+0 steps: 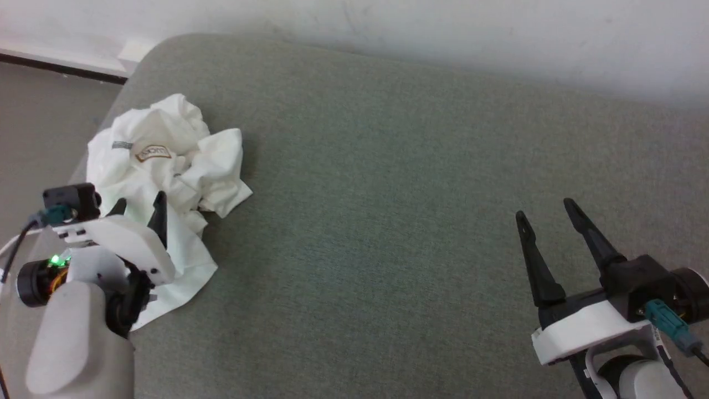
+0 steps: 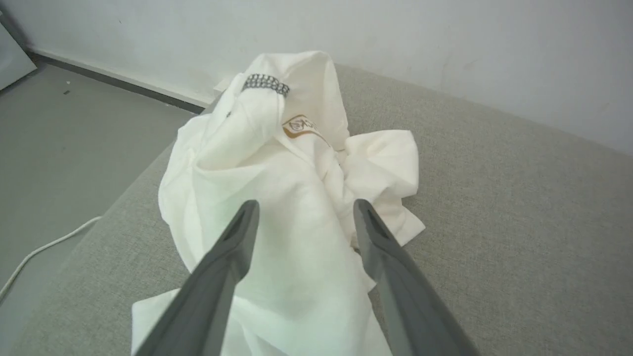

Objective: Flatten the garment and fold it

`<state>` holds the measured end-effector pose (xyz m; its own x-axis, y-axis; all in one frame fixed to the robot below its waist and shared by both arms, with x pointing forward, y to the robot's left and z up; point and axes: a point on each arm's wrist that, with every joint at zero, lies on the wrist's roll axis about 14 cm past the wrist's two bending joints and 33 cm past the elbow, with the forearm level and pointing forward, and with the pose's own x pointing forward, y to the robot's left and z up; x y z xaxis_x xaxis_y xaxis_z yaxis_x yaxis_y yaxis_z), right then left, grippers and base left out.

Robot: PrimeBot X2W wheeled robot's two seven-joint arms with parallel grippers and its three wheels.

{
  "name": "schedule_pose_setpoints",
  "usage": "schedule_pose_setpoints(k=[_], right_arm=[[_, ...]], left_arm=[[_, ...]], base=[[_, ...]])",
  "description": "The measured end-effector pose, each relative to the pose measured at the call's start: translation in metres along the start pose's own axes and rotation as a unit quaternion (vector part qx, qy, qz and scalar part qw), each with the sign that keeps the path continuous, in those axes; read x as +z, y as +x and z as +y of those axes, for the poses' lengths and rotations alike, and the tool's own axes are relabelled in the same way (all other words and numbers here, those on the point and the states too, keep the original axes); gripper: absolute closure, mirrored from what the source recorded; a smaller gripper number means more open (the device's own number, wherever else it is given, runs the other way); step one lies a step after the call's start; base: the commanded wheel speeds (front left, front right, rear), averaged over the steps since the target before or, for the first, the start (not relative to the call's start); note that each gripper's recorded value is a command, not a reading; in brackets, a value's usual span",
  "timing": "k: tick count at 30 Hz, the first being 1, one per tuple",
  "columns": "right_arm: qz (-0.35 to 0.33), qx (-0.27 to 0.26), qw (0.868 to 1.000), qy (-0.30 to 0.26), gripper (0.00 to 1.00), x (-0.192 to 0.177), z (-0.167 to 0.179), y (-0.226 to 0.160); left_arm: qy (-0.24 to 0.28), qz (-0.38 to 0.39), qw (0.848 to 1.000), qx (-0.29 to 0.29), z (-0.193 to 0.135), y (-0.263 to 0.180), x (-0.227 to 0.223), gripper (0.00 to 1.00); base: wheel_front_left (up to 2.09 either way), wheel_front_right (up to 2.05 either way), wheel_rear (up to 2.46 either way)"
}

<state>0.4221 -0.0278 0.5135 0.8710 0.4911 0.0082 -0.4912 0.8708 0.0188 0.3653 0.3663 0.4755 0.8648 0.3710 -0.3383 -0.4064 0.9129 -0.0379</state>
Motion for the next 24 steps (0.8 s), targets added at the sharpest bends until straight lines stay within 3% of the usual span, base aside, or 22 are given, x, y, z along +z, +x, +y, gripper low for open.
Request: schedule_pose_setpoints(k=[10, 14, 15, 16, 21, 24], right_arm=[[0.030, -0.004, 1.000, 0.003, 0.00, -0.027, -0.021, 0.011], [0.036, 0.000, 0.999, 0.009, 0.00, -0.035, -0.022, 0.015], [0.036, 0.000, 0.999, 0.010, 0.00, -0.036, -0.022, 0.016], [0.035, 0.000, 0.999, 0.012, 0.00, -0.036, -0.023, 0.017], [0.026, -0.001, 1.000, 0.011, 0.00, -0.029, -0.023, 0.016], [0.015, -0.002, 1.000, 0.013, 0.00, -0.022, -0.021, 0.016]], left_arm=[[0.032, 0.180, 0.983, 0.014, 0.009, 0.037, -0.056, 0.00], [0.038, 0.249, 0.968, 0.020, 0.013, 0.039, -0.084, 0.00], [0.039, 0.256, 0.966, 0.021, 0.014, 0.041, -0.084, 0.57], [0.039, 0.259, 0.965, 0.022, 0.016, 0.043, -0.083, 0.97], [0.032, 0.275, 0.961, 0.029, 0.023, 0.043, -0.079, 1.00], [0.044, 0.242, 0.969, 0.032, 0.029, 0.043, -0.063, 1.00]], base=[[0.00, 0.00, 0.00], [0.00, 0.00, 0.00], [0.00, 0.00, 0.00], [0.00, 0.00, 0.00], [0.00, 0.00, 0.00], [0.00, 0.00, 0.00]])
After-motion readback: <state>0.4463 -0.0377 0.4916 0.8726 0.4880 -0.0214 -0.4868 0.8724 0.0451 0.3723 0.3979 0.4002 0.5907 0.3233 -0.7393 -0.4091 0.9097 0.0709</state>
